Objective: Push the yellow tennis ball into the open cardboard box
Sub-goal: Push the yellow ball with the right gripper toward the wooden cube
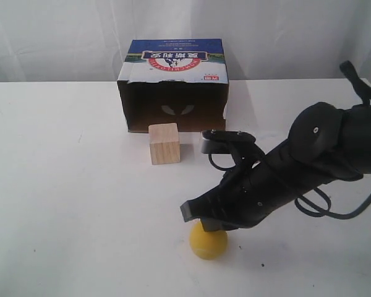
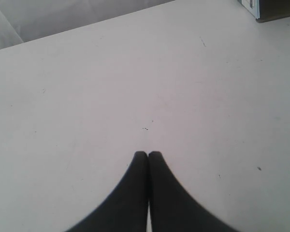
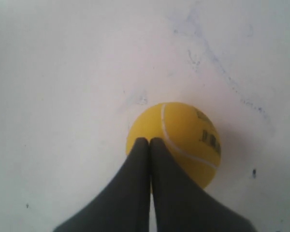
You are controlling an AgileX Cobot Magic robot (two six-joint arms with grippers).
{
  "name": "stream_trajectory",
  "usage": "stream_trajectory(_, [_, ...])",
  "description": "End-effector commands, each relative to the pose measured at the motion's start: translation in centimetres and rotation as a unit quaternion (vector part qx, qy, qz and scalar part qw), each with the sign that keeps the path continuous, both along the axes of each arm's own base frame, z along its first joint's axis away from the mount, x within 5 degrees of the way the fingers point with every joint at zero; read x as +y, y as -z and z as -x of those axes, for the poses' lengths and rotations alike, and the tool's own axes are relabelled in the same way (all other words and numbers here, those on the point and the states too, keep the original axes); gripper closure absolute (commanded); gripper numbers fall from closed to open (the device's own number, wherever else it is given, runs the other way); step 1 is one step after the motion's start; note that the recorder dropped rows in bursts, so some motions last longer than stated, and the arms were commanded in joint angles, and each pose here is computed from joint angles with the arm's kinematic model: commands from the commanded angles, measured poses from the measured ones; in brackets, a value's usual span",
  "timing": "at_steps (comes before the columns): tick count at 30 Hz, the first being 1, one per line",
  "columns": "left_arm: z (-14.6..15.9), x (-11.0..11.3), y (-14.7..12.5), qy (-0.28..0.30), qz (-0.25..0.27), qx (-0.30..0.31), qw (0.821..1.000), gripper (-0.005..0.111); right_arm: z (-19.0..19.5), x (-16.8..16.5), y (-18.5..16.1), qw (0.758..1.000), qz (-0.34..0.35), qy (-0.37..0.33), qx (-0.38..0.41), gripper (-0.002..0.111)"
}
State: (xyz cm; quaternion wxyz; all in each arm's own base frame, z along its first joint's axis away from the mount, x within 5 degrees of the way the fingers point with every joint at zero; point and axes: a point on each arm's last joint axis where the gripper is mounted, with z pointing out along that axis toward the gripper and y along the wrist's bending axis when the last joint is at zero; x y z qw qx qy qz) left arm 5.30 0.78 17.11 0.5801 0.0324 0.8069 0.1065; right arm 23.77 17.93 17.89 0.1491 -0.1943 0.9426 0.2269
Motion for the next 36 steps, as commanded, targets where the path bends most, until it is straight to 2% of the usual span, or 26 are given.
stream_trajectory(1, [0.0,0.0,0.0,0.003,0.001,-0.004,1.000,0.107,-1.0,-0.1,0.3,0.998,0.013,0.010,-0.053,0.108])
stream_trajectory(6, [0.0,0.0,0.0,0.003,0.001,-0.004,1.000,0.107,-1.9,-0.3,-0.1,0.994,0.019,0.020,-0.106,0.108])
stream_trajectory(11, [0.0,0.0,0.0,0.003,0.001,-0.004,1.000,0.107,-2.5,0.0,-2.6,0.989,0.003,0.016,-0.148,0.108])
stream_trajectory(16, [0.0,0.0,0.0,0.003,0.001,-0.004,1.000,0.107,-1.8,-0.1,-4.3,0.989,-0.015,0.016,-0.147,0.108])
stream_trajectory(36, [0.0,0.0,0.0,0.003,0.001,-0.004,1.000,0.107,-3.2,0.5,0.2,0.995,0.010,0.045,-0.091,0.108])
